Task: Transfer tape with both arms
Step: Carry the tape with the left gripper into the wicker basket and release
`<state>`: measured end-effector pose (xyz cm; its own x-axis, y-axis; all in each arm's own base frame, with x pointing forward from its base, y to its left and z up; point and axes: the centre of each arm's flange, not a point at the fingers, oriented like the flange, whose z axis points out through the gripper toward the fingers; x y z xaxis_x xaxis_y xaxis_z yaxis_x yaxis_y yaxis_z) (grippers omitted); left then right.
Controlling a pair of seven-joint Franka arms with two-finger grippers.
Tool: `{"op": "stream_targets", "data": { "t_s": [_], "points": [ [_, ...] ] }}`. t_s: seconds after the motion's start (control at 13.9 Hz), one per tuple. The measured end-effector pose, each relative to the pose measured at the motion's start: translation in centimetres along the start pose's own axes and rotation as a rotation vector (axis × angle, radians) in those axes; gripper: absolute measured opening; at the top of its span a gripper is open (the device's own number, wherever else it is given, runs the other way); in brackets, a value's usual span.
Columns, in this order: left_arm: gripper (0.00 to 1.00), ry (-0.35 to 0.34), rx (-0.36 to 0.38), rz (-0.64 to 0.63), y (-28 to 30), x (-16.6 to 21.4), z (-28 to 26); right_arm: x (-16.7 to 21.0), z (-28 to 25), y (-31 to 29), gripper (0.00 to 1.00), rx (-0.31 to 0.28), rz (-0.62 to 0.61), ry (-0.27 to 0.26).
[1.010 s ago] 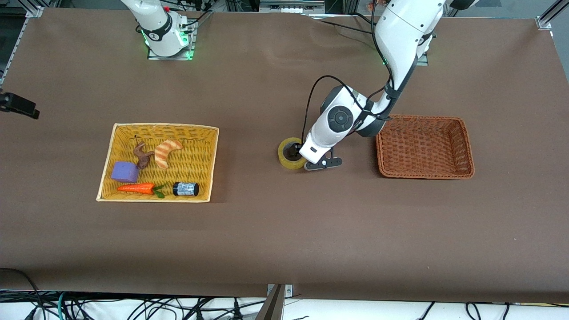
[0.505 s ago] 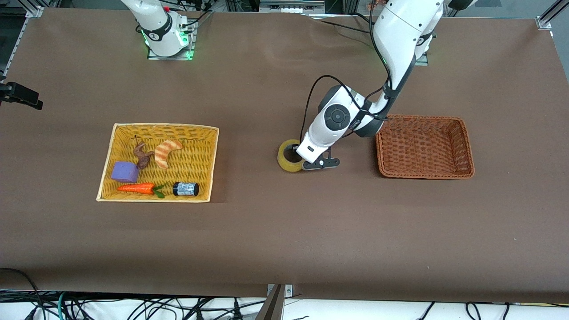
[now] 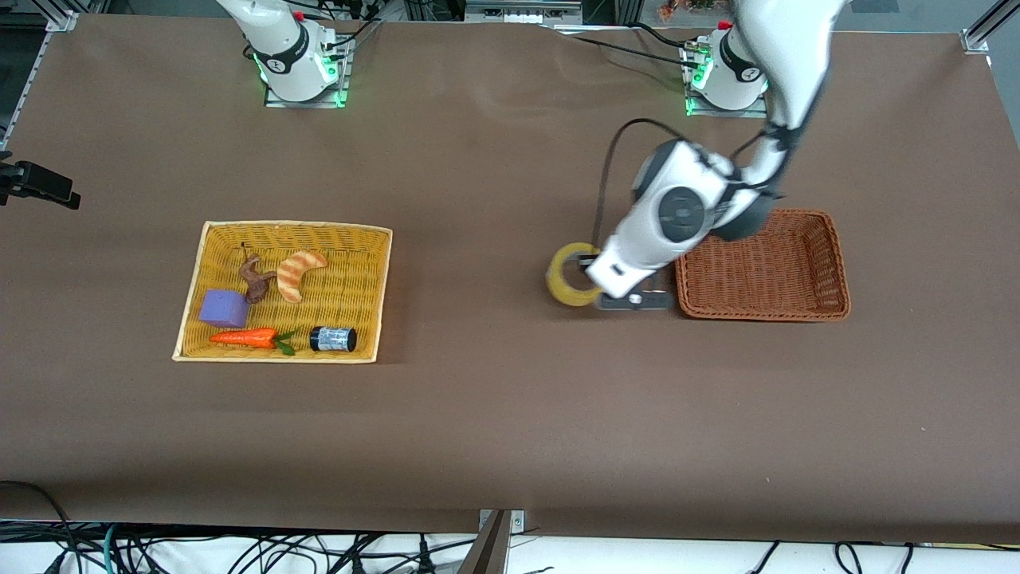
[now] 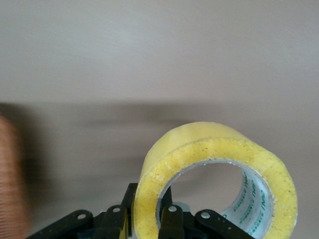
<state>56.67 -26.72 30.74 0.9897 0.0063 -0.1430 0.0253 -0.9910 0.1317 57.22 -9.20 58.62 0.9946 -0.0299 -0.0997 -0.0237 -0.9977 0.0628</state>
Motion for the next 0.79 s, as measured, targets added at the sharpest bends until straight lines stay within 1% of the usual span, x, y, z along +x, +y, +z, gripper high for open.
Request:
{"op": "stream_targets", "data": {
  "t_s": [0.14,0.22,0.36,0.43,0.58,0.79],
  "points": [
    [0.22,-0.006,0.011,0.084,-7.2,-1.1,-3.0,0.0,-0.2,0.0,1.00,0.004,0.000,0.006],
    [0.22,-0.017,0.019,0.130,-10.7,-2.1,-3.5,0.0,-0.3,-0.1,1.00,0.009,-0.001,0.008],
    [0.22,-0.058,0.035,0.217,-17.5,-4.1,-2.7,0.1,-0.3,-0.4,1.00,0.018,-0.006,0.010],
    [0.22,-0.079,0.058,0.256,-20.4,-4.7,-1.9,0.1,-0.3,-0.7,1.00,0.025,-0.010,0.011],
    [0.22,-0.106,0.119,0.299,-24.2,-5.3,-0.6,0.2,-0.3,-1.1,1.00,0.028,-0.016,0.011],
    [0.22,-0.069,0.144,0.316,-26.1,-4.7,3.0,0.2,-0.4,-1.3,1.00,0.031,-0.020,0.012]
  ]
}}
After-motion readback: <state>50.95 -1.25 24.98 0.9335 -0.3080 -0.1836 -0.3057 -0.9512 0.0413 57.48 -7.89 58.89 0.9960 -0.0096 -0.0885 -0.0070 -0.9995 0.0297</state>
